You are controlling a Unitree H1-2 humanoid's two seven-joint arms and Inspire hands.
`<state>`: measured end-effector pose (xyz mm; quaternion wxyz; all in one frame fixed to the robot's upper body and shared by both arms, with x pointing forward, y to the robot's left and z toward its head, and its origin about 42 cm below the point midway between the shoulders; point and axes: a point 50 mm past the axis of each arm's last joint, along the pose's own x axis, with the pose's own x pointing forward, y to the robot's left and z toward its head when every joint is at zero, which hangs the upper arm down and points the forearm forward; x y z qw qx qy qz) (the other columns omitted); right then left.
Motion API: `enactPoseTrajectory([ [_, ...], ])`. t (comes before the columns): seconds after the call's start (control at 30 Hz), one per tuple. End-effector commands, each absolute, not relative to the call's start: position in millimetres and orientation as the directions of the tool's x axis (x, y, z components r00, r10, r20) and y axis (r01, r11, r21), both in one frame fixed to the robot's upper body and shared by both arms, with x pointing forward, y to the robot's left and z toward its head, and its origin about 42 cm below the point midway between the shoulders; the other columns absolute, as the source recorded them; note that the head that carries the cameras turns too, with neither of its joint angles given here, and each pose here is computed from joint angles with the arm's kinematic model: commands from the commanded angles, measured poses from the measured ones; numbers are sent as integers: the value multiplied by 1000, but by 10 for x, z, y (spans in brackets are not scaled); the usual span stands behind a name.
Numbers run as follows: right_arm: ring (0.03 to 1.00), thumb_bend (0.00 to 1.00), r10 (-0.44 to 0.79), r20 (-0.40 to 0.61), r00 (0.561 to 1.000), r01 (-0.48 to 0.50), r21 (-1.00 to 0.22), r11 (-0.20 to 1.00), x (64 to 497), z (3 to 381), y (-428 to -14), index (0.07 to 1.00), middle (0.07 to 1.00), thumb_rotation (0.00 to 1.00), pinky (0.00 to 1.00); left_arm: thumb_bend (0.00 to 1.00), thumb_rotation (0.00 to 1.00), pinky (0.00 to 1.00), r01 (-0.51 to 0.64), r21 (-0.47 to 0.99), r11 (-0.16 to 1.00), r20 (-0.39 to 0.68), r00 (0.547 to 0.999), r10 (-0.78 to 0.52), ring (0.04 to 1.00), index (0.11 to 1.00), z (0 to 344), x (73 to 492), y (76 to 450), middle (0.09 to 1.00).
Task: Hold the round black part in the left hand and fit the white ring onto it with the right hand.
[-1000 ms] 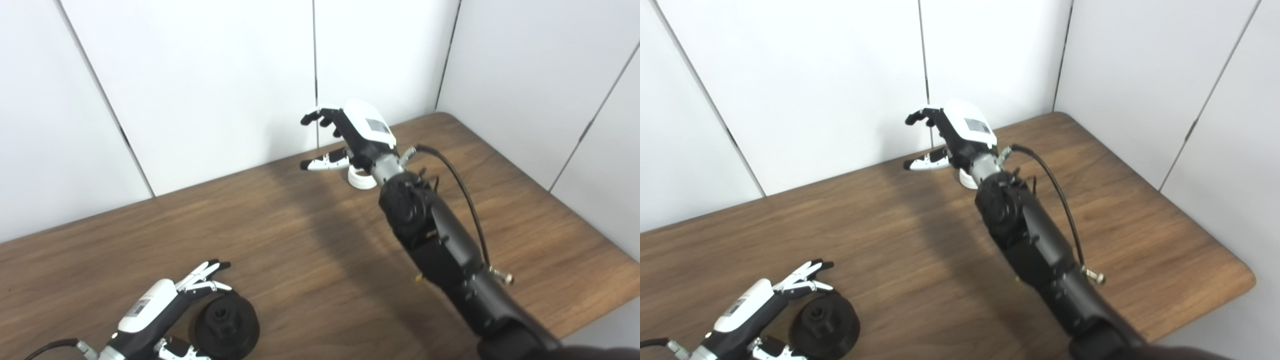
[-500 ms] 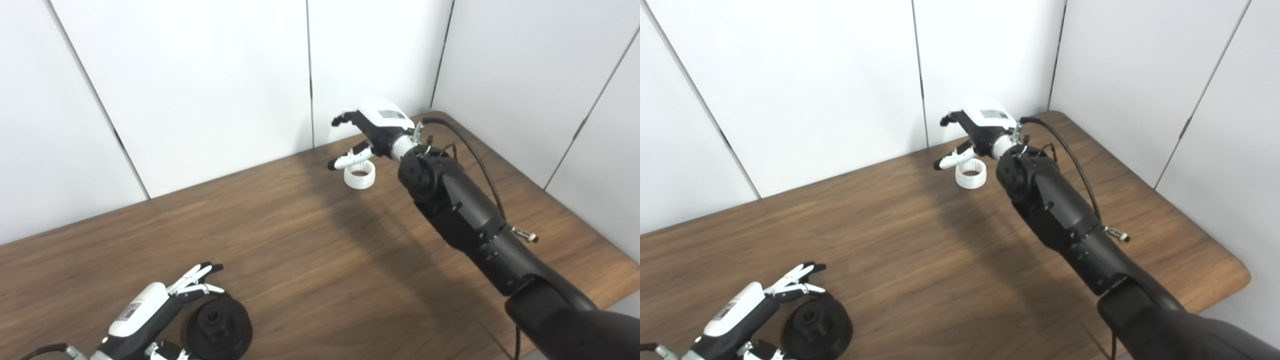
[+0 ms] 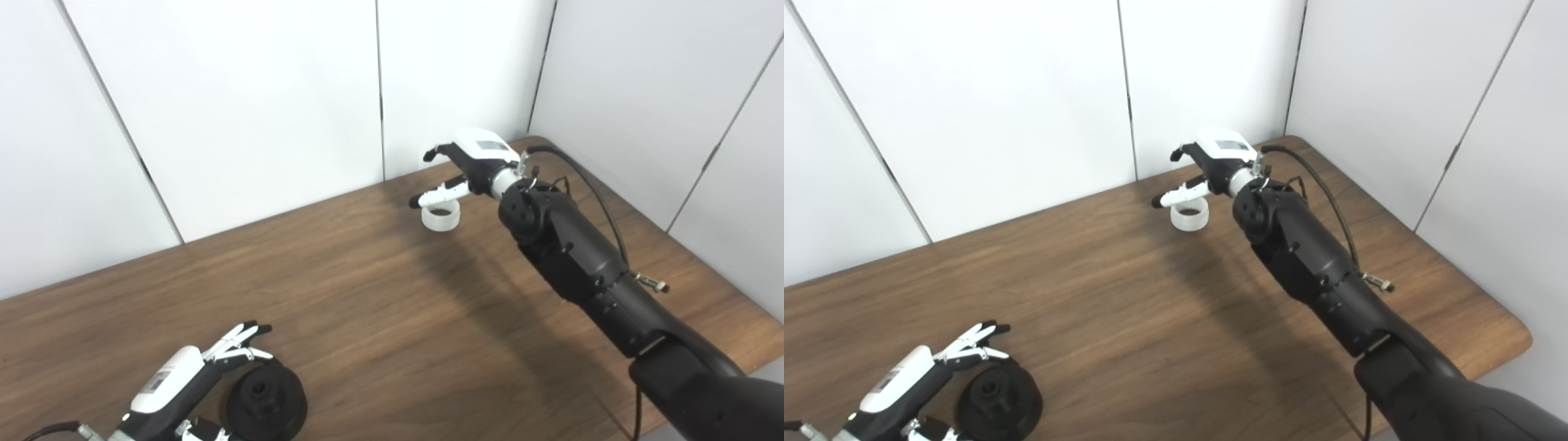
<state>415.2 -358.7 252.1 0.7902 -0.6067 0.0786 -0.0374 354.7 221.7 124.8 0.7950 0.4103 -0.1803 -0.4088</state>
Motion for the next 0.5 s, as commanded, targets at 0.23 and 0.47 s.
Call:
enactPoseTrajectory([
  [0.23,933,892,-167,-124,978,-77,-962,263,4301,2764,-3783,869,956,690,811,522,63,841,551,797,246,-169,596,-785,1000,488,1106,3455,2421,961],
  [0.47,965,999,-163,-214,963,-158,-940,302,4368,2715,-3798,930,997,636,849,522,65,850,553,798,239,-176,593,-786,1000,488,1108,3453,2420,964],
])
